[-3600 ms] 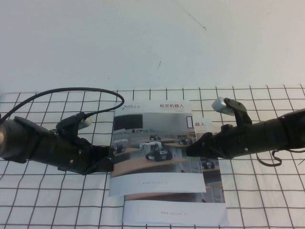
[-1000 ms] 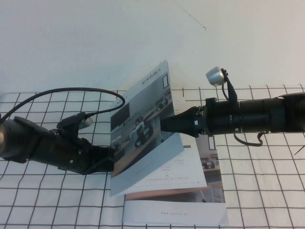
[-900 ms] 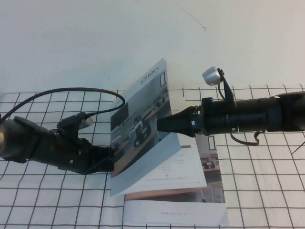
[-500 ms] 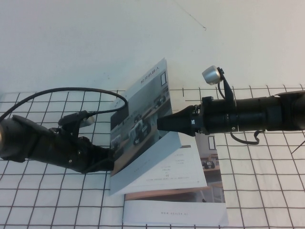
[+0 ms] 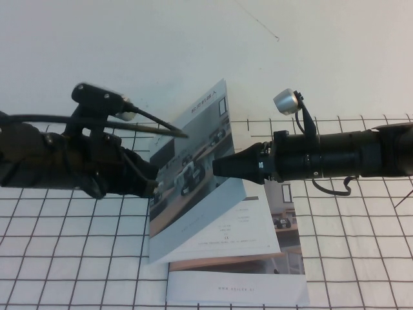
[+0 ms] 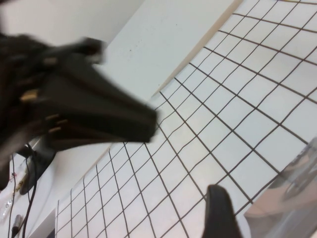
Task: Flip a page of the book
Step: Open the closed book
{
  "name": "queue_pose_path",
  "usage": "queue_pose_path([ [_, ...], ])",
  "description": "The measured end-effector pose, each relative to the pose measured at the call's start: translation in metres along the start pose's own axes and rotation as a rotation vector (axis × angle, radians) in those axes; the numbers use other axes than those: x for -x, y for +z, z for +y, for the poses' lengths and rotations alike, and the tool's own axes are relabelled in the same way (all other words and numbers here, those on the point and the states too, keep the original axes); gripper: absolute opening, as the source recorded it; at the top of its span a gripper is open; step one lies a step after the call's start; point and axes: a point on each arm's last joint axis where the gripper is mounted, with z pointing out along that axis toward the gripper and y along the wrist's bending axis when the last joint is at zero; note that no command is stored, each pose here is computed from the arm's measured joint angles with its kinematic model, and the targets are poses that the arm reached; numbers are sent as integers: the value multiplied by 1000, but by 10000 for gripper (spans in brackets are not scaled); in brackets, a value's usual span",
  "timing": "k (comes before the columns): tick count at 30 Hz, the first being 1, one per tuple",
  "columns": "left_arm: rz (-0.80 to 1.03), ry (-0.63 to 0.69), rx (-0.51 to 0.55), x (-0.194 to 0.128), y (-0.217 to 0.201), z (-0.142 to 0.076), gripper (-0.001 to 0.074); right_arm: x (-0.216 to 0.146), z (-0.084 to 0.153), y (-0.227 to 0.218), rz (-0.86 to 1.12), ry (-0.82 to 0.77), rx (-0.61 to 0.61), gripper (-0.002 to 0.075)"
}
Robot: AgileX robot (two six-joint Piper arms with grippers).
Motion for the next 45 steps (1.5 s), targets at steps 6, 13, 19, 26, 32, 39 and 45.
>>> queue_pose_path([
  [6, -11, 221, 10, -5, -27, -52, -3, 0, 0, 0, 0, 15, 0, 408],
  [13, -40, 338, 0, -44, -40, -96, -3, 0, 0, 0, 0, 17, 0, 408],
  [19, -131, 394, -63, -83, -28, -128, -3, 0, 2, 0, 1, 34, 18, 408],
  [26, -221, 171, -33, -96, 0, -139, -3, 0, 3, 0, 1, 46, 34, 407],
  [32, -182, 78, 72, -106, 33, -130, -3, 0, 5, 0, 2, 48, 60, 407],
  [39, -238, 75, 156, -100, 57, -126, -3, 0, 8, 0, 4, 49, 91, 407],
  [45, -264, 92, 211, -100, 75, -123, -3, 0, 10, -1, 4, 47, 109, 407],
])
